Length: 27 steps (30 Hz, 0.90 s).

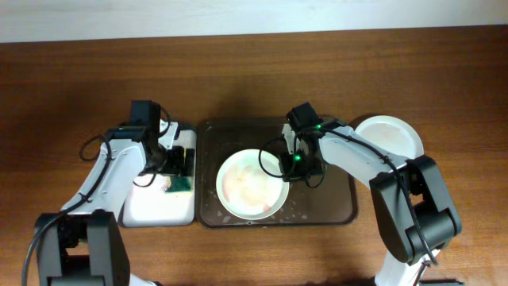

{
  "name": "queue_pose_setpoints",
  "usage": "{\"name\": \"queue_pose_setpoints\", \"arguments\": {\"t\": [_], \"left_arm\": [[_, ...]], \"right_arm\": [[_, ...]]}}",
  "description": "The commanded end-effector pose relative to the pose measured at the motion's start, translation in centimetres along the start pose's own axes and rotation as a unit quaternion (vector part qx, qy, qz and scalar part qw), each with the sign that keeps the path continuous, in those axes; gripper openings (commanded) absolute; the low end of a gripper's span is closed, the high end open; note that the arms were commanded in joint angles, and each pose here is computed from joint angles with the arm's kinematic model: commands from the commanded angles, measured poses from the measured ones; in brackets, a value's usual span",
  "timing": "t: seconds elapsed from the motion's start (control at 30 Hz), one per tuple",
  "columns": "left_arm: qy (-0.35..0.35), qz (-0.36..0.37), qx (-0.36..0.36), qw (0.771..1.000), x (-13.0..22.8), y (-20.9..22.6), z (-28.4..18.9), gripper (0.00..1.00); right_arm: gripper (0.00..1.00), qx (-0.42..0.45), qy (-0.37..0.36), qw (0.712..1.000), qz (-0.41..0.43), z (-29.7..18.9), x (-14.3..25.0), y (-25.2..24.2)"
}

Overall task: Clean dirty plates on tray and stack at the side
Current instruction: 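Return the sponge to the white tray with the left gripper, then release the sponge on the white tray and lift the left gripper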

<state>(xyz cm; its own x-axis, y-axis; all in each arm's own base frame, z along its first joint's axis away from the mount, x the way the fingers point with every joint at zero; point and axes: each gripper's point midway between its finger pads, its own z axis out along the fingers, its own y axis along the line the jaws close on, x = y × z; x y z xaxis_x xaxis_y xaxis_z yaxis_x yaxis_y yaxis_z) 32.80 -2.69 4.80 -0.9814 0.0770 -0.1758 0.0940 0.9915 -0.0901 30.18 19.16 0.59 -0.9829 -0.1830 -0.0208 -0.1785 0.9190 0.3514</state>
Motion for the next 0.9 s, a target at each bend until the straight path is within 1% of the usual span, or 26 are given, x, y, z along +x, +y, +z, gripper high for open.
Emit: {"name": "queue_pose_setpoints", "arguments": {"t": [0.0, 0.13, 0.27, 0.3, 0.33, 0.37, 0.4, 0.47, 0.63, 0.67, 0.7, 0.73, 0.77, 0.87], "left_arm": [[-0.039, -0.033, -0.031, 0.998, -2.1, 1.2, -0.3, 0.99], [-0.017, -0.087, -0.033, 0.996, -1.6, 1.5, 2.1, 0.99], [-0.017, -0.094, -0.033, 0.995, -2.4, 1.8, 4.4, 1.00], [-0.024, -0.093, -0.033, 0.995, -2.7, 1.8, 4.5, 0.90], [-0.030, -0.092, -0.032, 0.995, -3.0, 1.9, 4.5, 0.75], [-0.041, -0.092, -0.032, 0.994, -3.6, 1.9, 4.5, 0.52], [-0.046, -0.091, -0.032, 0.994, -3.8, 1.9, 4.5, 0.33], [-0.060, -0.090, -0.031, 0.994, -4.5, 1.9, 4.4, 0.00], [-0.087, -0.070, -0.034, 0.993, -7.1, 1.9, 2.5, 0.00], [-0.091, -0.060, -0.035, 0.993, -7.7, 1.9, 1.7, 0.17], [-0.088, -0.053, -0.035, 0.994, -8.3, 1.8, 0.7, 0.58], [-0.083, -0.053, -0.035, 0.995, -8.2, 1.8, 0.3, 0.82], [-0.073, -0.054, -0.035, 0.995, -7.9, 1.7, 0.2, 1.00], [-0.016, -0.057, -0.035, 0.998, -4.9, 1.6, 0.8, 0.99]], "right_arm": [[0.04, 0.003, 0.009, 1.000, -0.003, 0.6, 0.6, 0.0], [0.04, 0.003, 0.010, 1.000, -0.003, 0.6, 0.6, 0.0], [0.04, 0.003, 0.010, 1.000, -0.003, 0.6, 0.6, 0.0], [0.04, 0.003, 0.010, 1.000, -0.003, 0.6, 0.6, 0.0], [0.04, 0.003, 0.010, 1.000, -0.003, 0.6, 0.6, 0.0], [0.04, 0.003, 0.010, 1.000, -0.003, 0.6, 0.6, 0.0], [0.04, 0.003, 0.010, 1.000, -0.003, 0.6, 0.6, 0.0], [0.04, 0.003, 0.010, 1.000, -0.003, 0.6, 0.6, 0.0], [0.04, 0.003, 0.012, 1.000, -0.002, 0.6, 0.7, 0.0], [0.04, 0.003, 0.012, 1.000, -0.002, 0.6, 0.7, 0.0], [0.04, 0.003, 0.012, 1.000, -0.002, 0.6, 0.7, 0.0], [0.04, 0.003, 0.012, 1.000, -0.002, 0.6, 0.7, 0.0], [0.04, 0.003, 0.012, 1.000, -0.002, 0.6, 0.7, 0.0], [0.04, 0.003, 0.012, 1.000, -0.002, 0.6, 0.7, 0.0]]}}
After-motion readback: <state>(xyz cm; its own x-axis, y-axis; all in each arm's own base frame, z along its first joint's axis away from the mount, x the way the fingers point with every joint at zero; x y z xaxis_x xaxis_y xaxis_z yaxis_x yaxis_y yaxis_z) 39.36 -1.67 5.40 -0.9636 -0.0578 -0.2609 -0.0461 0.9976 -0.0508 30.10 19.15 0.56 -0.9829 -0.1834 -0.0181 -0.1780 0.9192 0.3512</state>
